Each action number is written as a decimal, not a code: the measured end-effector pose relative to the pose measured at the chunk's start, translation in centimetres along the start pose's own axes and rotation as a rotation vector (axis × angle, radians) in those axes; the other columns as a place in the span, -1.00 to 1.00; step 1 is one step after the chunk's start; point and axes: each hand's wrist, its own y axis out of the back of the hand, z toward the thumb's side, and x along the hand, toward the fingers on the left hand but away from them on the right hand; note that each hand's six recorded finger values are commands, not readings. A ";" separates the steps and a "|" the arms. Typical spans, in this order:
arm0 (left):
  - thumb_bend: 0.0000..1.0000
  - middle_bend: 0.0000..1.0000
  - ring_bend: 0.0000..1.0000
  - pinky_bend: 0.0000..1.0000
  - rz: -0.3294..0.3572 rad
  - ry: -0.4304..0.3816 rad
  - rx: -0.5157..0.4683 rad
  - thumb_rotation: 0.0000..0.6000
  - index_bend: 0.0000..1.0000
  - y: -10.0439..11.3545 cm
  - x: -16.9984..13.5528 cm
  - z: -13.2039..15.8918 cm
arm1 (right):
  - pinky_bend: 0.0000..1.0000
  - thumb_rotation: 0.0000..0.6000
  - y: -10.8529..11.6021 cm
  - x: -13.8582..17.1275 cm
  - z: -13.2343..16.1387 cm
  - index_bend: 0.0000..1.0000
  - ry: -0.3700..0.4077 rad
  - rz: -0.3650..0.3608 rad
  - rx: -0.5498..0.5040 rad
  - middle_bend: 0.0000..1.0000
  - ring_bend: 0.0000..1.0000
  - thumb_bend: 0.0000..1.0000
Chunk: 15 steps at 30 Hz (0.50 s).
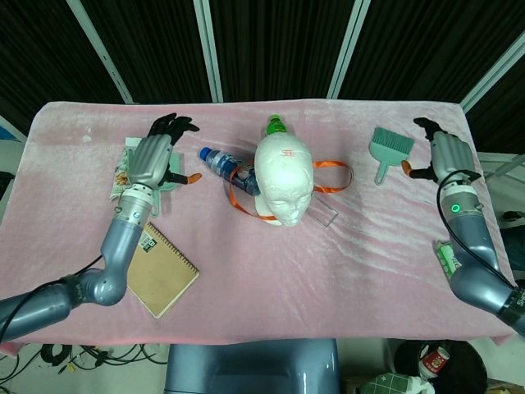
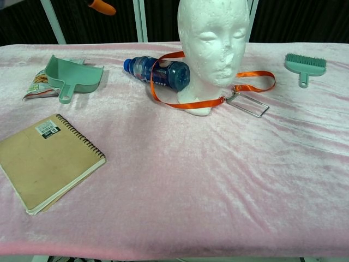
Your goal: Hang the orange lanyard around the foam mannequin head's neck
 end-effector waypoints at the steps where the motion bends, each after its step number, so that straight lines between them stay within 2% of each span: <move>1: -0.87 -0.71 -1.00 -1.00 -0.003 0.001 0.013 1.00 -0.50 0.4 -0.6 -0.3 | -0.21 1.00 -0.1 0.3 -0.6 -0.66 -0.004 -0.001 0.013 -0.30 -0.14 -0.22; 5: -0.87 -0.71 -1.00 -1.00 -0.013 0.014 0.061 1.00 -0.50 2.2 -3.9 -1.9 | 0.15 1.00 -0.6 1.7 -3.1 -0.63 -0.024 -0.010 0.085 0.13 0.20 -0.05; 8: -0.87 -0.72 -1.00 -1.00 -0.013 0.025 0.103 1.00 -0.52 3.4 -6.6 -3.3 | 0.32 1.00 -1.2 2.9 -4.7 -0.60 -0.034 -0.017 0.130 0.34 0.38 0.02; 12: -0.87 -0.75 -1.00 -1.00 -0.012 0.039 0.145 1.00 -0.60 4.8 -10.1 -5.0 | 0.51 1.00 -2.5 4.9 -6.5 -0.58 -0.044 -0.017 0.169 0.50 0.53 0.05; 15: -0.87 -0.75 -1.00 -1.00 -0.038 0.057 0.192 1.00 -0.60 5.2 -12.6 -6.5 | 0.60 1.00 -3.7 6.2 -7.0 -0.58 -0.035 -0.008 0.177 0.61 0.62 0.07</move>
